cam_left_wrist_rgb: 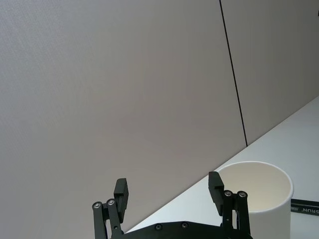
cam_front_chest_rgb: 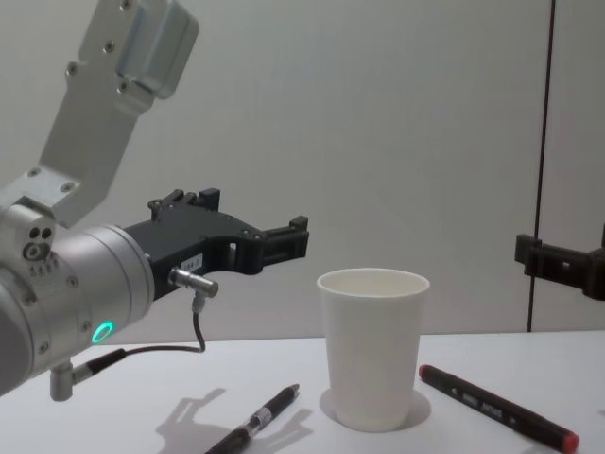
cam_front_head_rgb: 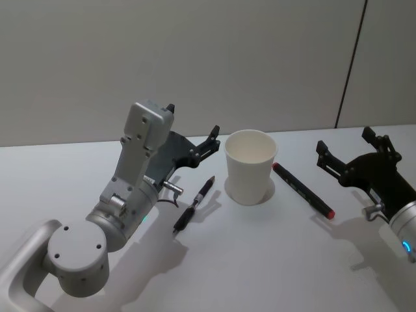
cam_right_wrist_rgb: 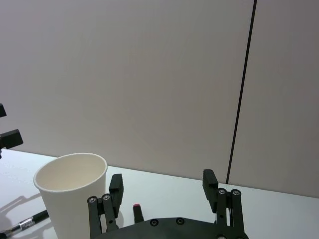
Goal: Place the pen into the pen holder.
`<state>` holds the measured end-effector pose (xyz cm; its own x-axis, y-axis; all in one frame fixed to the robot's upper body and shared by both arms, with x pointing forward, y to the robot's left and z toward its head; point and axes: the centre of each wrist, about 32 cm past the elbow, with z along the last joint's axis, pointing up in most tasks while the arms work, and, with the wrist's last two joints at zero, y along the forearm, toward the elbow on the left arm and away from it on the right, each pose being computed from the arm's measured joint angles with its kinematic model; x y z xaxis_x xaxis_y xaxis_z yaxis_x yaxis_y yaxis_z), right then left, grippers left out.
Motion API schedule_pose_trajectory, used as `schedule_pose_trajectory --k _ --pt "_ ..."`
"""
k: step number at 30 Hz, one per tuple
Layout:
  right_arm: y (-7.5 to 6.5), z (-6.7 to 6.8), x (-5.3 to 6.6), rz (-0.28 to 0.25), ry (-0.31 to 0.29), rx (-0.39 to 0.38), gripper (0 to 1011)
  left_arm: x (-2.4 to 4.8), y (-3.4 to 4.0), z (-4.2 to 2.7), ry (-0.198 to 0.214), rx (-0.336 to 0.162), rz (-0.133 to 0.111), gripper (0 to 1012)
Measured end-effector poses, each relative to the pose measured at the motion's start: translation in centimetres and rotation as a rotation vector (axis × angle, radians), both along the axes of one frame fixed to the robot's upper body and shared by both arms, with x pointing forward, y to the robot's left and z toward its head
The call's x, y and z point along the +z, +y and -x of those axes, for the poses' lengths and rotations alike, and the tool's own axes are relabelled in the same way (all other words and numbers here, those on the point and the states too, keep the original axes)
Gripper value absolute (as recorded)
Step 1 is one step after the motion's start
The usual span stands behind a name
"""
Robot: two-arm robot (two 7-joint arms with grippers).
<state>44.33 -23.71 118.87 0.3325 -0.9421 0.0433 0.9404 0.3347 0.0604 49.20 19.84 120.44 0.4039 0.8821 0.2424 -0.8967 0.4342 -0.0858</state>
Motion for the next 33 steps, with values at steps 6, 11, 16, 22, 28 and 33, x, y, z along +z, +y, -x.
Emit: schedule_pose_trajectory --k 6,11,16,22,28,33 --pt "0.00 0.00 0.00 0.000 0.000 0.000 1001 0.00 0.00 0.00 0.000 0.000 0.000 1001" --pt "0.00 0.00 0.00 0.000 0.000 0.000 1001 0.00 0.00 0.00 0.000 0.000 0.000 1001" --pt "0.00 0.00 0.00 0.000 0.000 0.000 1001 0.00 0.00 0.00 0.000 0.000 0.000 1001" --pt "0.00 0.00 0.00 0.000 0.000 0.000 1001 0.00 0.00 0.00 0.000 0.000 0.000 1001" --pt "0.00 0.00 0.00 0.000 0.000 0.000 1001 0.00 0.00 0.00 0.000 0.000 0.000 1001" --pt "0.00 0.00 0.00 0.000 0.000 0.000 1001 0.00 0.00 0.00 0.000 0.000 0.000 1001"
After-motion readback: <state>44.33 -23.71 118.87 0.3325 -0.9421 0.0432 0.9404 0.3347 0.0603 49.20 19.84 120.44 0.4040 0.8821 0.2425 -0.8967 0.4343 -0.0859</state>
